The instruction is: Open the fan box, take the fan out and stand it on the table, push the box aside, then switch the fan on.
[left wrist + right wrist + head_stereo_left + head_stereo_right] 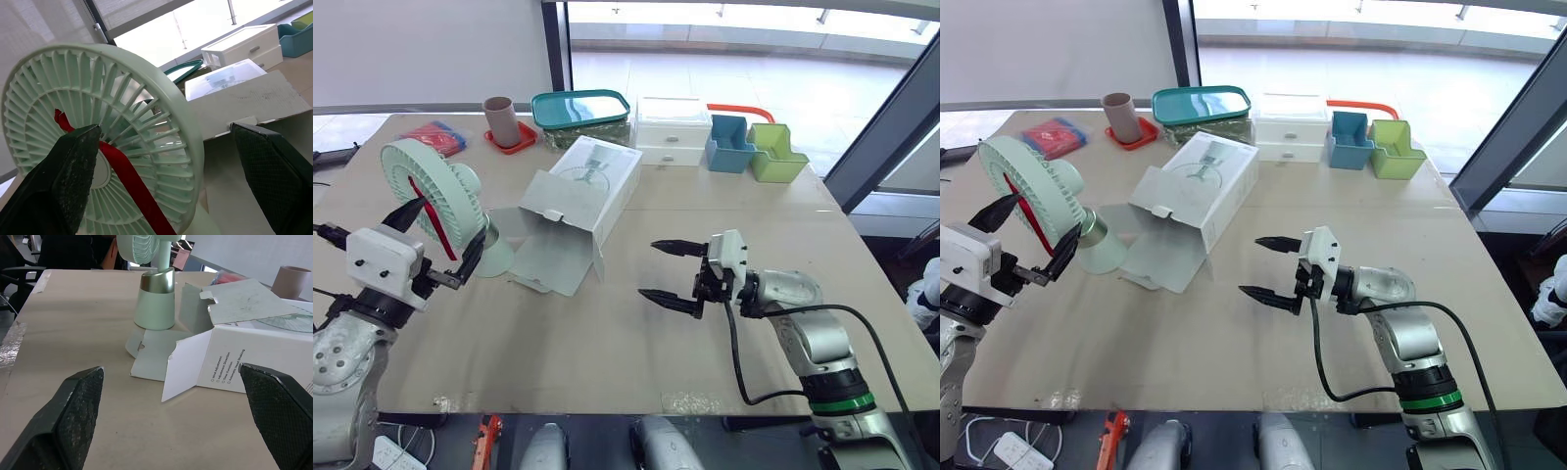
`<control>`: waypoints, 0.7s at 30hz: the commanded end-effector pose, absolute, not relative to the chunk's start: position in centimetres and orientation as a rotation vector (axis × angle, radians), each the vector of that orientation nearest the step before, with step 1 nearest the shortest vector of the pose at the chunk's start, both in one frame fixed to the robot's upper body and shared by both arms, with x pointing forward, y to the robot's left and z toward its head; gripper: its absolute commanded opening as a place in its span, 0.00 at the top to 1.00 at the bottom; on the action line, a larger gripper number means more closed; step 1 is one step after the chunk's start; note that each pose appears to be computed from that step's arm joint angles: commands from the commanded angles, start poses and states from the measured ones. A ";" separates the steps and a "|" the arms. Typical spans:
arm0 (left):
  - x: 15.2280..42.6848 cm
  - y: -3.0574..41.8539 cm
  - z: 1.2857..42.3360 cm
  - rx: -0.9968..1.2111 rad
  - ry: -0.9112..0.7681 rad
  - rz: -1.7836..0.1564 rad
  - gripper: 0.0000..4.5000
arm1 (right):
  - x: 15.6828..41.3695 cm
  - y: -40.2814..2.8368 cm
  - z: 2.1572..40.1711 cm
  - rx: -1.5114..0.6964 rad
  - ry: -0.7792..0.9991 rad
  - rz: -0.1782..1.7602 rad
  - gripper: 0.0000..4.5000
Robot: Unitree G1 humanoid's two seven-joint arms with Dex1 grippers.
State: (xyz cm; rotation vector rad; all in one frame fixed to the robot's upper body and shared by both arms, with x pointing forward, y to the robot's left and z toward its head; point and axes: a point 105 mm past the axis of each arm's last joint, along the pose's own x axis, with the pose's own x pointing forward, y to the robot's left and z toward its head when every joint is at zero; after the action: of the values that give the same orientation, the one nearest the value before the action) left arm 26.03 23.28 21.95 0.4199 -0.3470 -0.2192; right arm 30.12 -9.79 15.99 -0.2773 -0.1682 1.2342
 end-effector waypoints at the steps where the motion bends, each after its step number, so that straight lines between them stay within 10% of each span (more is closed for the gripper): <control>1: 25.5 23.6 22.8 0.424 -0.389 -0.171 0.00 | 29.7 -9.9 17.1 -0.302 -0.210 1.242 0.00; 21: 22.4 16.4 20.4 0.586 -0.451 -0.501 0.00 | 30.0 -10.0 16.7 -0.329 -0.183 1.240 0.00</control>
State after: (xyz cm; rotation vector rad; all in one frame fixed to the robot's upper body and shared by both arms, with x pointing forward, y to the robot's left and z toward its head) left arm 22.65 17.68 21.33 0.6424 -0.4655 -0.4320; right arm 30.02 -10.04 15.86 -0.2899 -0.1518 1.2455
